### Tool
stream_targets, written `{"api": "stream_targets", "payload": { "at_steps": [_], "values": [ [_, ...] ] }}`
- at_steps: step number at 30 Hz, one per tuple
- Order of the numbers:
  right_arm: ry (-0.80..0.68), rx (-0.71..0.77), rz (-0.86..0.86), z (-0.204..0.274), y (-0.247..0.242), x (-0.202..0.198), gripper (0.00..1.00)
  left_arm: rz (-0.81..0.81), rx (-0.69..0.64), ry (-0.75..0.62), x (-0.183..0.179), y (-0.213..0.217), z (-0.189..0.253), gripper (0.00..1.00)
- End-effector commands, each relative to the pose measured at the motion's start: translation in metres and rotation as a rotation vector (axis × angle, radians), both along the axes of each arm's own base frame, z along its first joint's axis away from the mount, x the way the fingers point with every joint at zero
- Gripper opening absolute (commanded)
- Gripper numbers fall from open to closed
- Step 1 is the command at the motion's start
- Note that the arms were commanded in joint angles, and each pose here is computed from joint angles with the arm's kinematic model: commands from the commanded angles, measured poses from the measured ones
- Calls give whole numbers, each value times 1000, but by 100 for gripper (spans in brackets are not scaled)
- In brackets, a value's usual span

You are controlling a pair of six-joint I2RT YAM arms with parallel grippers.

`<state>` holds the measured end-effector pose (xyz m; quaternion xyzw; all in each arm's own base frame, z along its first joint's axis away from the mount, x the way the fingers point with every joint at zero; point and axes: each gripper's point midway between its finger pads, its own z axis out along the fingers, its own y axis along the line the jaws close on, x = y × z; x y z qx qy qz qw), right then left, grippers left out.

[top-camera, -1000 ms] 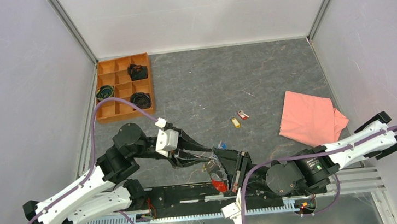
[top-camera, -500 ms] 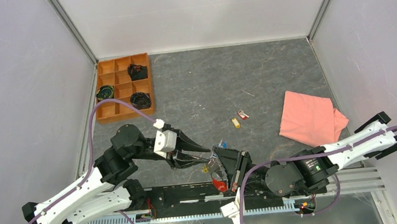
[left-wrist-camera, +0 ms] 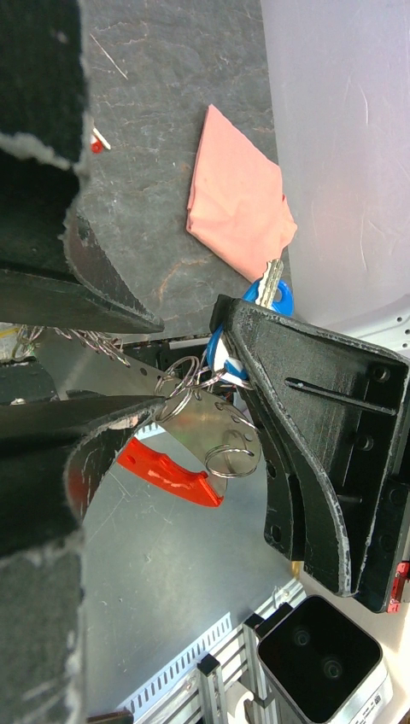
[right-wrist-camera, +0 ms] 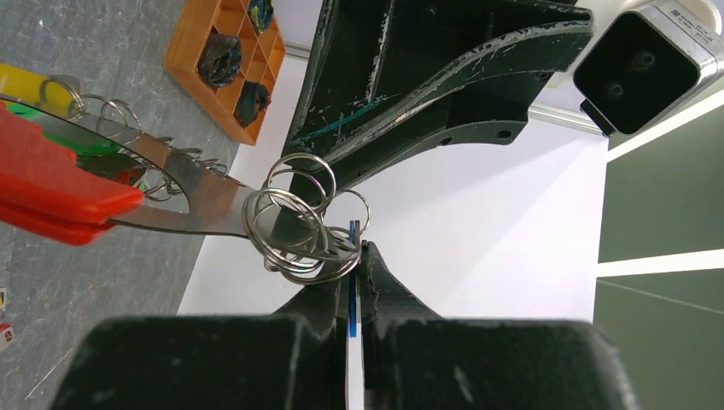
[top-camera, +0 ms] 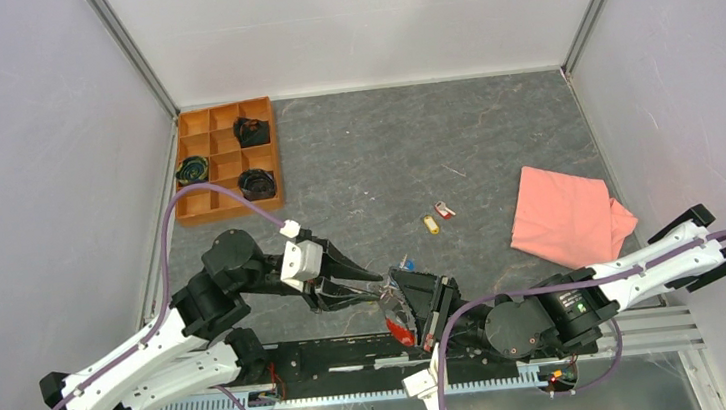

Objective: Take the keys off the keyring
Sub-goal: Remove the key from the keyring.

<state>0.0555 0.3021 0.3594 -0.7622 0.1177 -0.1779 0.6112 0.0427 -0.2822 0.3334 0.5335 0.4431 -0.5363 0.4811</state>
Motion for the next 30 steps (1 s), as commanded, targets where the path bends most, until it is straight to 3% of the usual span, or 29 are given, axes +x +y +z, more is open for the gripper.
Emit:
{"api": "stream_targets", "payload": {
  "at_steps": [1,30],
  "values": [
    [15,87,-18,20,-2,1,0,12,-17,2,0,2,4,40],
    [31,73,-74,18,3,4,0,28,-10,39,1,4,-3,41]
  ]
}}
